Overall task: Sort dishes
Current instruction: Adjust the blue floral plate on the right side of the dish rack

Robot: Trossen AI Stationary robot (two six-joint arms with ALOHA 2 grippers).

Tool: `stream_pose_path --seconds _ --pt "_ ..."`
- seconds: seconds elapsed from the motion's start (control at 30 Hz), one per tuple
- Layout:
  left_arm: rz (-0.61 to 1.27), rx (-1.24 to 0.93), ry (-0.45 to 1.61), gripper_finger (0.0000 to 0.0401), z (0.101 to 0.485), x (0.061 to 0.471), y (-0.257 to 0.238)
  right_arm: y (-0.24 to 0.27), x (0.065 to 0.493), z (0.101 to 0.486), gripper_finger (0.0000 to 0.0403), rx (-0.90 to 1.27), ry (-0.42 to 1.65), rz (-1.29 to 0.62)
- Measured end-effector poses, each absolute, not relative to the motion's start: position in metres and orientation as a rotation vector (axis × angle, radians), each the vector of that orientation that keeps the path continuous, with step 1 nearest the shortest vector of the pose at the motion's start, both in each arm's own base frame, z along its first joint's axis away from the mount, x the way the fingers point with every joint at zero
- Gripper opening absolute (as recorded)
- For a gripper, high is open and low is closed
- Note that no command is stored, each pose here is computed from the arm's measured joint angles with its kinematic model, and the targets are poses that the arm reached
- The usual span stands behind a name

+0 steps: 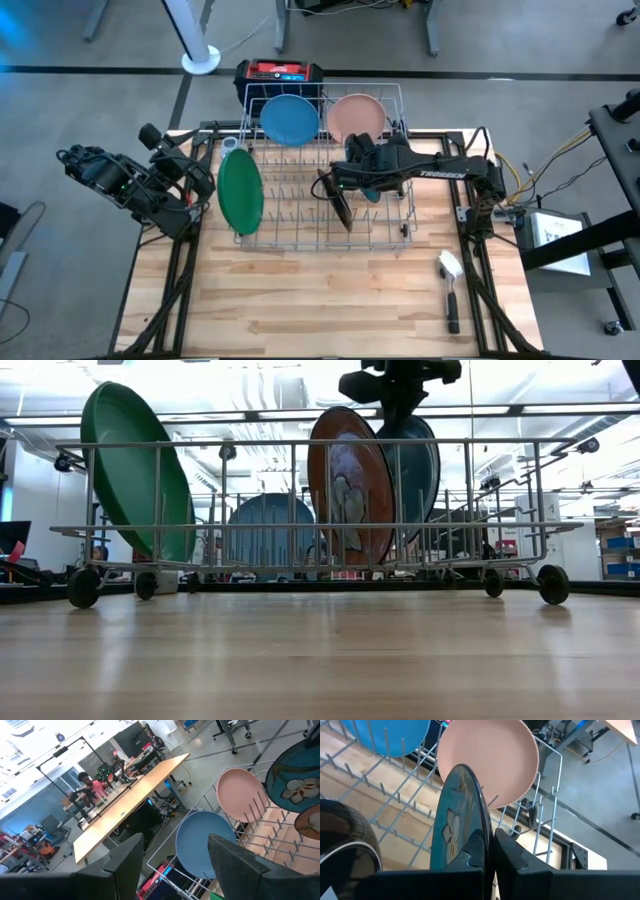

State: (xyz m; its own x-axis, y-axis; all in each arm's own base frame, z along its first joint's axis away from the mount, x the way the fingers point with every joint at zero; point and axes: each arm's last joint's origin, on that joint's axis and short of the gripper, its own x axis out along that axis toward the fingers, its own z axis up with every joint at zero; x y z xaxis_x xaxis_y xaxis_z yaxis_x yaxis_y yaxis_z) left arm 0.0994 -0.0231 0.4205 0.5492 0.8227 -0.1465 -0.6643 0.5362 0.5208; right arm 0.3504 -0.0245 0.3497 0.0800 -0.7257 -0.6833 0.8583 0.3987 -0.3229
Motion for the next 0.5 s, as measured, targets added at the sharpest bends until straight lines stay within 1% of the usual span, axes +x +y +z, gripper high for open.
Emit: stream_pose_path --seconds 0.3,0.5 --pt "0.915 0.431 0.399 0.0211 0.420 0.099 -0.023 -0.025 0.360 0.337 0.0001 0.180 0.913 -1.212" --pt "0.915 0.430 0.399 0.0211 0.420 0.099 -0.023 -0.024 0.360 0.336 0.0001 0.204 0.908 -1.223"
